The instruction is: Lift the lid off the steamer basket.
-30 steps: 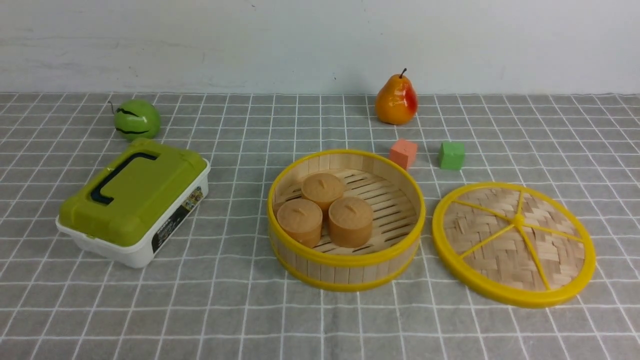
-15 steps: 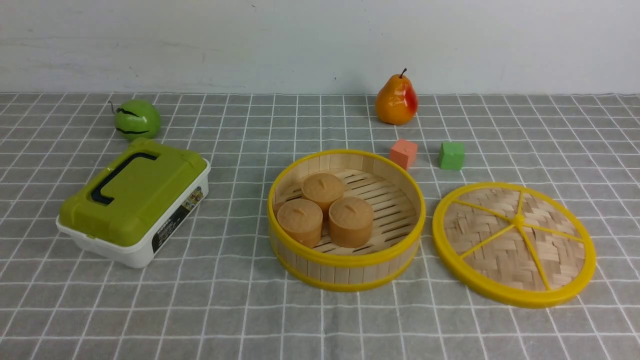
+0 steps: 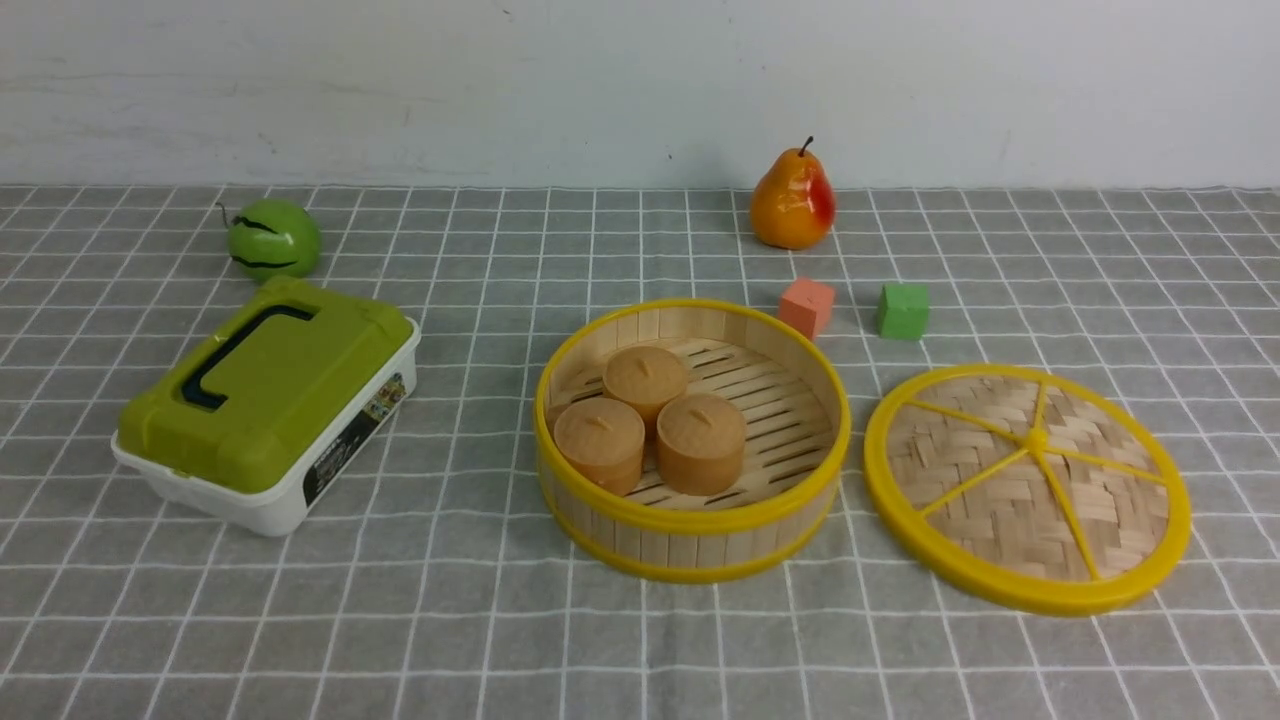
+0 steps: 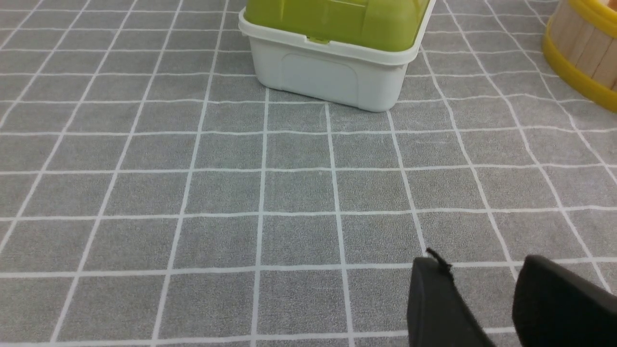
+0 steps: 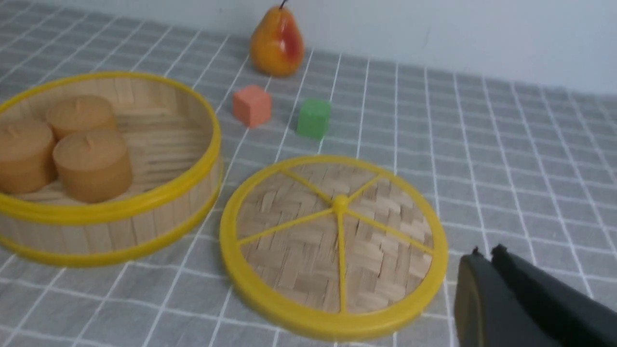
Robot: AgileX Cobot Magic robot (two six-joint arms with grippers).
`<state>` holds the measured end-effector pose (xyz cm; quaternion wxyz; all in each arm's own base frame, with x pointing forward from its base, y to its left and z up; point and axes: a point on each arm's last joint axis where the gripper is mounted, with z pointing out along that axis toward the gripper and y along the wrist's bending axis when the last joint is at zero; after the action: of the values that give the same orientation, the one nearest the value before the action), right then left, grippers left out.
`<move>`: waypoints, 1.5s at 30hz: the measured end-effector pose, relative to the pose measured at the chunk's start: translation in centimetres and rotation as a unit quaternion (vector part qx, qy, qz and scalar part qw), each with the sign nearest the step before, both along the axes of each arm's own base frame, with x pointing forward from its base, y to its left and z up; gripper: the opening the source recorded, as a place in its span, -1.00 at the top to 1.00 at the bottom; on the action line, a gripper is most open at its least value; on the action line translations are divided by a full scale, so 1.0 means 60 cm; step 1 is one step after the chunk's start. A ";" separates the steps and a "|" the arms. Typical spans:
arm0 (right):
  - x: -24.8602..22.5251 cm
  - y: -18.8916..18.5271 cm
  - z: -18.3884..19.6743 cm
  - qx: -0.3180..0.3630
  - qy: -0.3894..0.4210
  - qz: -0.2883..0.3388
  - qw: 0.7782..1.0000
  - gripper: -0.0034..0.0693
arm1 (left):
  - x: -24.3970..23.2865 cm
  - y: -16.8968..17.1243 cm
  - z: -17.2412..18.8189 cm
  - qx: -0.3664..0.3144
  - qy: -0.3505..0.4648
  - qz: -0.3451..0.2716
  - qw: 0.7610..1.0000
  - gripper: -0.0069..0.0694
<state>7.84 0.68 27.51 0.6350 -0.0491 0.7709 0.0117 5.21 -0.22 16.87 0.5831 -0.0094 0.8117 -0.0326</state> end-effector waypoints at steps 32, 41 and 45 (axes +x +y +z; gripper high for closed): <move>-0.042 -0.016 -0.169 0.072 0.045 -0.084 0.993 0.77 | 0.000 0.000 0.000 0.000 0.000 0.000 1.000 0.19; -0.044 -0.014 -0.170 0.094 0.059 -0.089 0.990 0.75 | 0.000 0.000 0.000 0.000 0.000 0.000 1.000 0.19; -0.044 -0.014 -0.170 0.094 0.059 -0.089 0.990 0.75 | 0.000 0.000 0.000 0.000 0.000 0.000 1.000 0.19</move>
<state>5.21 -0.17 17.31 0.5889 0.0798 0.8037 0.0304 5.21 -0.22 16.87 0.5831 -0.0094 0.8117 -0.0326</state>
